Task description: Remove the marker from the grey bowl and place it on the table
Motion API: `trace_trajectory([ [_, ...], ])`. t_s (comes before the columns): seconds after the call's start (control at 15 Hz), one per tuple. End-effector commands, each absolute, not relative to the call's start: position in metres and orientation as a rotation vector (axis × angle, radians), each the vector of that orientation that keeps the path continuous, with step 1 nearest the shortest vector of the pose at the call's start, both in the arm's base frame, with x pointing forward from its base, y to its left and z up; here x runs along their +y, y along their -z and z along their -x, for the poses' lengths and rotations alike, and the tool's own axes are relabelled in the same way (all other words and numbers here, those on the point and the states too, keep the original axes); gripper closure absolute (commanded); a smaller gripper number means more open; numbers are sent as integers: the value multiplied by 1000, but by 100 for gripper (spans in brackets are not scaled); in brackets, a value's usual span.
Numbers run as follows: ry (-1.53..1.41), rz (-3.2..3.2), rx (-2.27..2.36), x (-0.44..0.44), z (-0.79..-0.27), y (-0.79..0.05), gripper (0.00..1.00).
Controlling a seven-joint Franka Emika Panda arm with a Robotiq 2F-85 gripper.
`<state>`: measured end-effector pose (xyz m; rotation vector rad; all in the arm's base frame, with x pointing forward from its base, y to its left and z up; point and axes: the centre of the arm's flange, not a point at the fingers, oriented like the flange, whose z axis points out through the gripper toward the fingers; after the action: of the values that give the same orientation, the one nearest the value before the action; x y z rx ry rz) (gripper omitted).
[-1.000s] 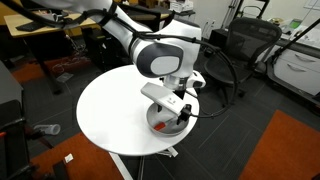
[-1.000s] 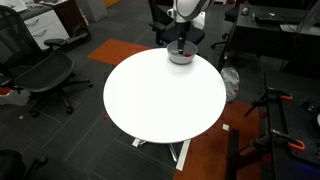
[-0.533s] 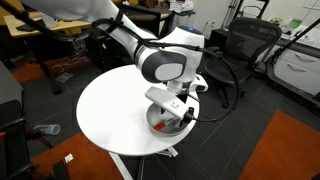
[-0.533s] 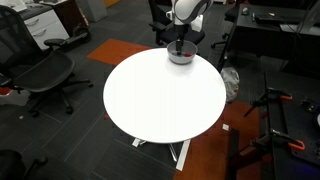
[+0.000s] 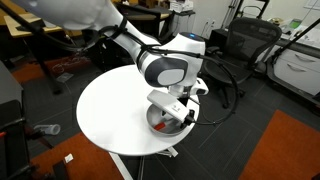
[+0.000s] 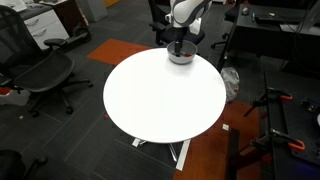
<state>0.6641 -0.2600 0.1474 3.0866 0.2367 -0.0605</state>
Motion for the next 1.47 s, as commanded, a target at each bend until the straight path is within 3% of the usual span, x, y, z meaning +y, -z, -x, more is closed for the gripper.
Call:
trace_trajectory([
  [0.0,6,-3101,219,-265,-675,-145,26],
  [0.13,5,-3100,221,-264,-675,-142,31],
  [0.73,-8,-3101,211,-265,-670,-139,98],
  [1.4,-202,-3060,57,-234,-635,-197,96],
])
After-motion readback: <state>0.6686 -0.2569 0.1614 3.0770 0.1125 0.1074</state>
